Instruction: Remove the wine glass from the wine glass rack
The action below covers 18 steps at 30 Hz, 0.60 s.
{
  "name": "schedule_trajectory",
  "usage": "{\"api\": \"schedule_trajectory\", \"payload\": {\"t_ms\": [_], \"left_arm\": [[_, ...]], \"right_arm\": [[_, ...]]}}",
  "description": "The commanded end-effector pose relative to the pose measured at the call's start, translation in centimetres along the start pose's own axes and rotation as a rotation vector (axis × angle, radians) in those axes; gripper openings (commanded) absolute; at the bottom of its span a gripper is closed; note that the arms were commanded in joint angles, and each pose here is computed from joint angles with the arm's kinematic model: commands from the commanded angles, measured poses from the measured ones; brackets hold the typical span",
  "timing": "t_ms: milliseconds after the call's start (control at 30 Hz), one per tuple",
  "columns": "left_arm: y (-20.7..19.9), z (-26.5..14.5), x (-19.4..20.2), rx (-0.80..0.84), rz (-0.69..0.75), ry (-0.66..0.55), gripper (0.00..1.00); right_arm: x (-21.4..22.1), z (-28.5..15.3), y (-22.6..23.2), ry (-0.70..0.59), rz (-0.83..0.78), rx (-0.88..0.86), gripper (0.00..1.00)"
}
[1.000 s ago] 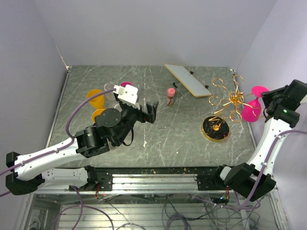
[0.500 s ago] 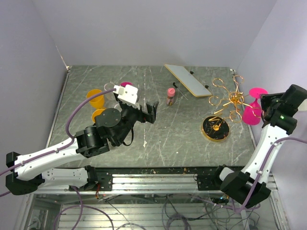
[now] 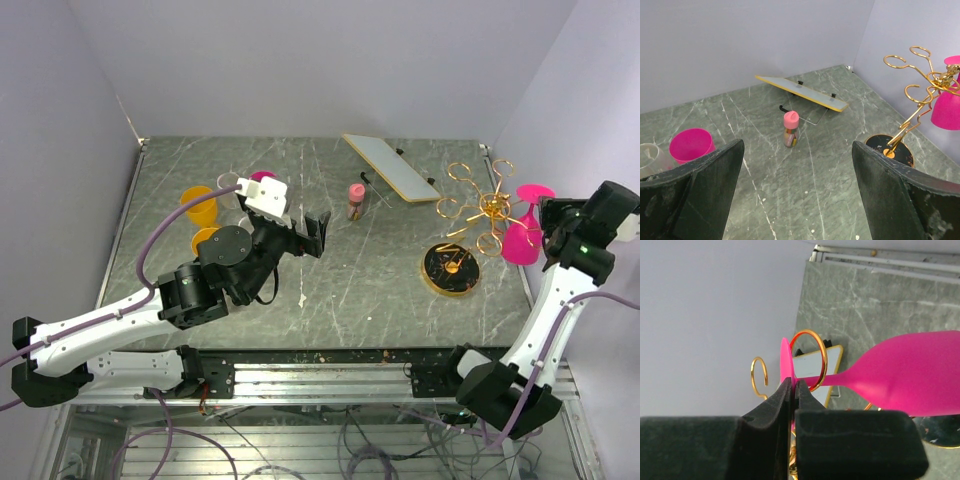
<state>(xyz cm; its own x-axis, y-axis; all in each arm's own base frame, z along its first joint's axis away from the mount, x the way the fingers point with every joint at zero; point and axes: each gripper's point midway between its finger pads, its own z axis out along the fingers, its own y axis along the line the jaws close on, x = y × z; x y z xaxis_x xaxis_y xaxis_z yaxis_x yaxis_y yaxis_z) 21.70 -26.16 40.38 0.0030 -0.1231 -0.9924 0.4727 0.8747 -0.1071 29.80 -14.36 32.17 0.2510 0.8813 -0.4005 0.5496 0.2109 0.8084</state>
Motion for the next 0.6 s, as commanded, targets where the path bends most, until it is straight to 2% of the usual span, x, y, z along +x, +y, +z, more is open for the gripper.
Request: {"api": "schedule_trajectory", "payload": {"t_ms": [0,167,567], "left_arm": [[0.0,-0.3,-1.2,0.006,-0.042,-0.039,0.99],[0.0,-0.3,-1.3,0.005,-0.043,-0.040,0.99],[0.0,-0.4,-1.3,0.005,-0.051,-0.040,0.99]], "right_arm": [[1.1,0.2,0.0,0.039,0.113,-0.036,0.00],[1.6,-0.5,0.5,0.061,0.176,-0.057,0.00],[0.3,-2.0,-0.7,-0.026,0.221,0.021,0.00]]}}
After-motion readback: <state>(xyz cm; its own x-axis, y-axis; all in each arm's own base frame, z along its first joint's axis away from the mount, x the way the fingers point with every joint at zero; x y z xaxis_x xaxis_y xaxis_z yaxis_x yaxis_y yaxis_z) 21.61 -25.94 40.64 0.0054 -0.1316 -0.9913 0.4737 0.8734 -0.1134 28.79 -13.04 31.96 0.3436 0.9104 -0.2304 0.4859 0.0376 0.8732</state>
